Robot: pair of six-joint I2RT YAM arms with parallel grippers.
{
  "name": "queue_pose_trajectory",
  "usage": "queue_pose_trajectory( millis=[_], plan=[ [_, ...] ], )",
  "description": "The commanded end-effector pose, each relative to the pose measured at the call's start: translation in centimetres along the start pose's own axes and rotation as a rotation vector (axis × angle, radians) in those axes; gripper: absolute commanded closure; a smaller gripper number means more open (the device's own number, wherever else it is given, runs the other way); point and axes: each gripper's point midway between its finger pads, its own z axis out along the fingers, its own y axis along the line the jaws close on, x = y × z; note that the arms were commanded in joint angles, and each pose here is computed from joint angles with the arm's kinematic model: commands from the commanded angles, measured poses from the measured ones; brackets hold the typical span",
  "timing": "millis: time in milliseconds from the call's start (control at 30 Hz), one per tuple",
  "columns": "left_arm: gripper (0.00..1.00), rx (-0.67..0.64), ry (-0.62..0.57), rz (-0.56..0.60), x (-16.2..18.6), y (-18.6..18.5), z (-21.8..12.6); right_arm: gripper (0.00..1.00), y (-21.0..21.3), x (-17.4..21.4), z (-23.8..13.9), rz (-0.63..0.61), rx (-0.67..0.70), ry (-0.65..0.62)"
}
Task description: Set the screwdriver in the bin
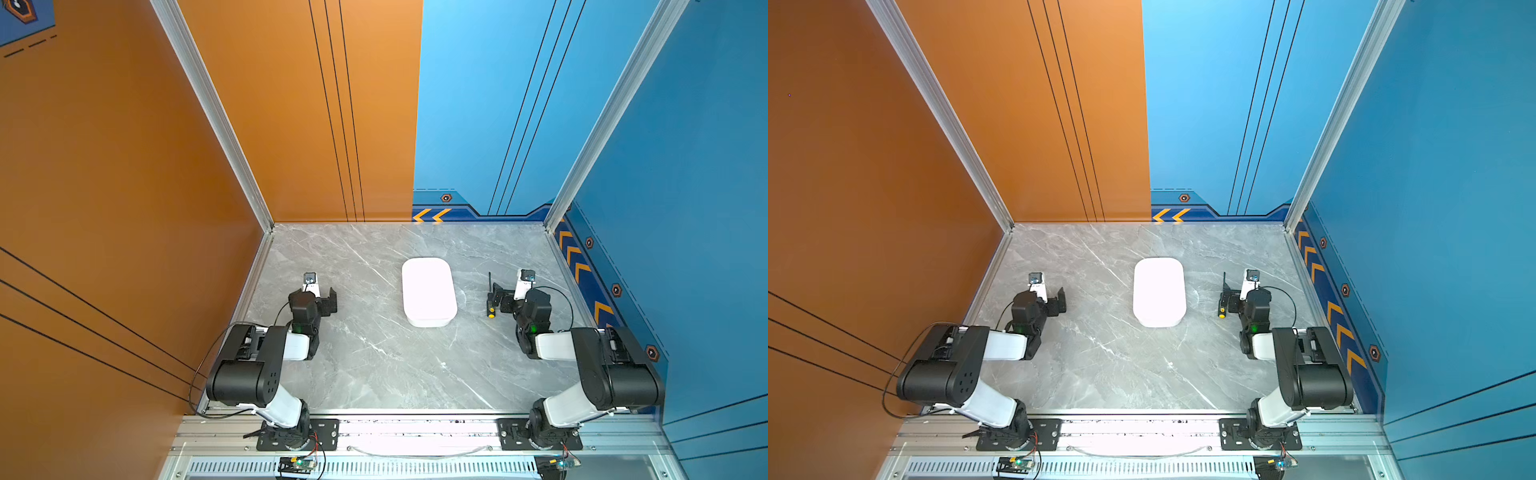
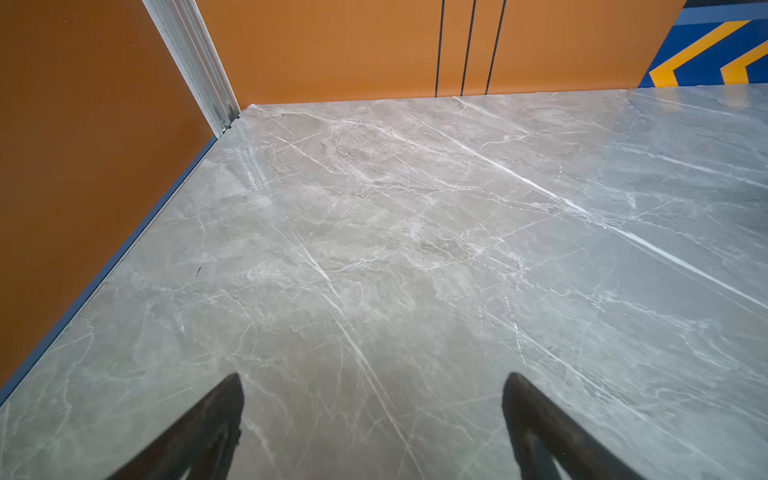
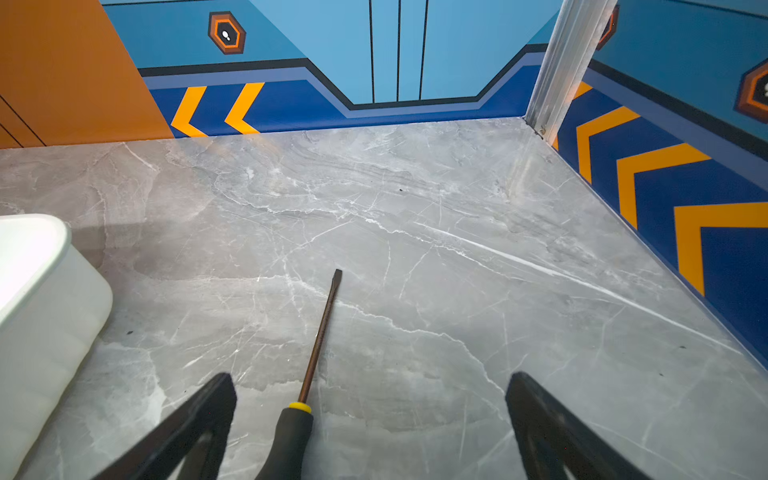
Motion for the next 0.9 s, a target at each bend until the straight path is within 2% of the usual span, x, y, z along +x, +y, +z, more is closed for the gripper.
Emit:
queue_pose_trajectory(
  millis=[0,533,867],
  plan=[
    [0.02,0.006,-0.022,0.004,-0.9,0.1,0.2,0.00,-0.5,0.1,0.2,0.007,0.027,0.008],
    [0.02,0.051,-0.031,0.032,-0.9,-1.0,-0.1,0.00,-0.7,-0.1,0.1,0.006,0.049,0.003],
    [0.02,0.091,-0.080,0.063,-1.6,-1.8,-1.0,0.00,-0.3,-3.8,-2.5,-0.022,0.081,-0.009]
  ],
)
